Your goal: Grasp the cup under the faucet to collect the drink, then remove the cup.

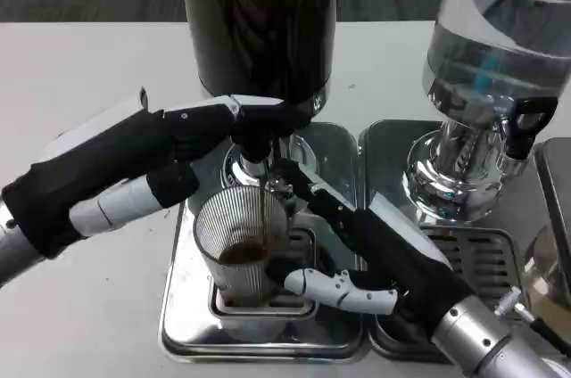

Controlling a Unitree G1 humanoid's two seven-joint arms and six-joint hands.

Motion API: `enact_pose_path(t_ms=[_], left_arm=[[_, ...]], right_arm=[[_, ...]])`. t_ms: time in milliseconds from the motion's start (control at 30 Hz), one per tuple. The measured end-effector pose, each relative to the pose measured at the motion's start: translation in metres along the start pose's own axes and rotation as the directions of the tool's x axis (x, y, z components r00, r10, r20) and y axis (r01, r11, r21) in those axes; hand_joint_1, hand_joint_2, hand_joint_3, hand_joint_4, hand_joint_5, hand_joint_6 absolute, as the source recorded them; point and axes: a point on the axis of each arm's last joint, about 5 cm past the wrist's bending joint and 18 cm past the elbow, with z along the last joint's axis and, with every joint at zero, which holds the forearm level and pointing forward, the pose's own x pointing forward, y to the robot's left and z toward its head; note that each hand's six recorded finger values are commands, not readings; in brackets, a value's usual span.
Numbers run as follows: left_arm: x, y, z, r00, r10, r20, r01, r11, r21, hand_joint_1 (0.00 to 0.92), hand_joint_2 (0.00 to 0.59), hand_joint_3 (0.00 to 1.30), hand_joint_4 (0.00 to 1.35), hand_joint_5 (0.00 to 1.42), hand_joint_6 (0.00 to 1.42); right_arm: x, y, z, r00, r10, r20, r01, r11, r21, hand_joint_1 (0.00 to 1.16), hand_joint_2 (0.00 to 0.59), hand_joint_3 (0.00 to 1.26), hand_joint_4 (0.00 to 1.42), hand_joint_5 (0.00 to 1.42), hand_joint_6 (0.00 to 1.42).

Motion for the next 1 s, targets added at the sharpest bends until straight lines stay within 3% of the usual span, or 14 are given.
enact_pose_path(t_ms=[633,800,1000], left_arm=[[0.000,0.000,0.0002,1.000,0.005,-0.001,-0.005,1.000,0.001,0.000,0.073,0.26,0.16,0.18,0.09],[0.000,0.000,0.0003,1.000,0.007,-0.002,-0.007,1.000,0.002,0.000,0.073,0.26,0.16,0.18,0.09],[-0.001,0.001,0.0006,1.000,0.009,-0.003,-0.009,1.000,0.003,0.000,0.073,0.26,0.16,0.18,0.09]], right_arm=[[0.017,0.0001,-0.0040,0.9997,0.012,0.023,-0.013,1.000,0.015,0.51,0.208,0.00,0.00,0.00,0.00],[0.026,0.0012,-0.0022,0.9990,0.016,0.041,-0.017,0.999,0.028,0.51,0.209,0.00,0.00,0.00,0.00],[0.026,0.0018,-0.0020,0.9989,0.017,0.044,-0.018,0.999,0.034,0.51,0.209,0.00,0.00,0.00,0.00]])
